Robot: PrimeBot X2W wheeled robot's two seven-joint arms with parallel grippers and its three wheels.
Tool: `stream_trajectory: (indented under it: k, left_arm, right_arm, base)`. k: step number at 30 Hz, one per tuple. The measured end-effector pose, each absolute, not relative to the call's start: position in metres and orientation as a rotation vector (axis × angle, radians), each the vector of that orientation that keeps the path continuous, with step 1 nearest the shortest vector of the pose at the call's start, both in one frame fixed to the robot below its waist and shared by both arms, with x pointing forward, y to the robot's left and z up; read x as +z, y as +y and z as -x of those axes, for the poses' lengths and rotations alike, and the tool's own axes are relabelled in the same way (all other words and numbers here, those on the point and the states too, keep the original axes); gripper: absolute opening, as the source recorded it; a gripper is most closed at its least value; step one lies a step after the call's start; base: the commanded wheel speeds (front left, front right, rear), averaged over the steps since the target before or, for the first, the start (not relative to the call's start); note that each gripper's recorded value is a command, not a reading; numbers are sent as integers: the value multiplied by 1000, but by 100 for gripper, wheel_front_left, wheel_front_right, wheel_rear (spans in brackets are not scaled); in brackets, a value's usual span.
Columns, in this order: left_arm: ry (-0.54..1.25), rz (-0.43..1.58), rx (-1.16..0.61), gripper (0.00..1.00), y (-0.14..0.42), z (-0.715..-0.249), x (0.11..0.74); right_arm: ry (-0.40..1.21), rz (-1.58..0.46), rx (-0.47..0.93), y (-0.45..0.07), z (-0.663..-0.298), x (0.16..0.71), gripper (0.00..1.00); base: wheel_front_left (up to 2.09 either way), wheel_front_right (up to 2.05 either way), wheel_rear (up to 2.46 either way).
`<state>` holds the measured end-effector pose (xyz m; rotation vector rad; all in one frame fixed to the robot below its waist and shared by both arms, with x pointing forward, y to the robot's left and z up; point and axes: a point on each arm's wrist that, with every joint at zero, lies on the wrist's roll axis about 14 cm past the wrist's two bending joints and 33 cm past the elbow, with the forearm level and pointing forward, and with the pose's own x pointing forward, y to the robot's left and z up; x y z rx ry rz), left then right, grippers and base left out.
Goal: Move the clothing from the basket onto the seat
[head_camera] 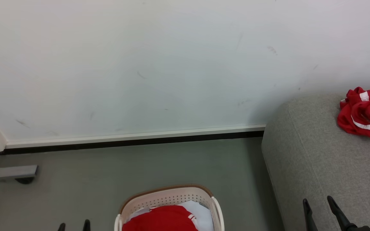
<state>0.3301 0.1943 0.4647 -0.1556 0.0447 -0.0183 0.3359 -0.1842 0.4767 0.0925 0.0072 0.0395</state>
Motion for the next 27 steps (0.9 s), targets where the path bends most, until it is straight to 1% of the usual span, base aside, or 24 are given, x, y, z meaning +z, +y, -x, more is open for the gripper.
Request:
stream_trajectory:
  k: [7, 13, 16, 19, 27]
  left_arm:
    - [54, 144, -37, 100, 189, -335, 462]
    - [69, 124, -116, 100, 166, -355, 459]
    - [136, 90, -168, 100, 154, -366, 443]
    - [225, 30, -243, 100, 137, -386, 426]
    - [537, -123, -387, 100, 110, -424, 351]
  right_arm:
    - [10, -95, 42, -183, -337, 476, 100]
    - [-8, -92, 33, -186, -342, 482, 100]
    - [-15, -91, 29, -188, -347, 485, 100]
    - [-37, -86, 29, -189, -360, 492, 100]
    - [-47, -95, 23, -193, -395, 493, 100]
  base:
    - [0, 0, 0]
    - [0, 0, 0]
    - [0, 0, 0]
    - [0, 0, 0]
    - [0, 0, 0]
